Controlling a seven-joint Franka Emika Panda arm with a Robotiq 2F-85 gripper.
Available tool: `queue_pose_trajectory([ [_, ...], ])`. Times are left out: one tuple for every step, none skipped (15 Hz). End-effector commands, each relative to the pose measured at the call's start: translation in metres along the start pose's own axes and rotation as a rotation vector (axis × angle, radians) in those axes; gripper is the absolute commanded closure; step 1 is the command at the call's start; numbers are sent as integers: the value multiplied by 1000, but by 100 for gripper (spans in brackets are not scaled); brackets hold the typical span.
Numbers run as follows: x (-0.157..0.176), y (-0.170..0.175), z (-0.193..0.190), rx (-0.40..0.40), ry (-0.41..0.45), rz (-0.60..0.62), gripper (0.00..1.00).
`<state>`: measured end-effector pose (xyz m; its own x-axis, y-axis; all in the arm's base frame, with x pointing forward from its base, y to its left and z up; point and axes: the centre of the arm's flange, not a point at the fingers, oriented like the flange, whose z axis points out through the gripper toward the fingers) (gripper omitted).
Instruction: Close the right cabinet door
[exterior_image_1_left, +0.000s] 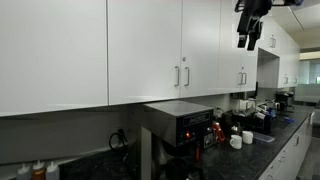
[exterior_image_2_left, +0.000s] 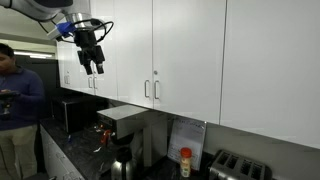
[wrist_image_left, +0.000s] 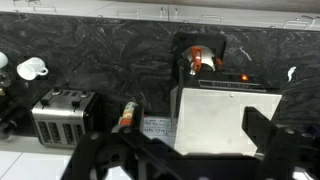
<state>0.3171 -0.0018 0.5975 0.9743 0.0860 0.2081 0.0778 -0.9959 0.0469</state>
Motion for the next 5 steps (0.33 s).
queue_pose_trajectory([
  [-5, -2, 0, 14, -12, 14, 0],
  [-8, -3, 0, 19, -21, 24, 0],
  [-10, -3, -1, 21, -24, 29, 0],
  [-11, -3, -1, 22, -24, 31, 0],
  [-11, -3, 0, 22, -25, 32, 0],
])
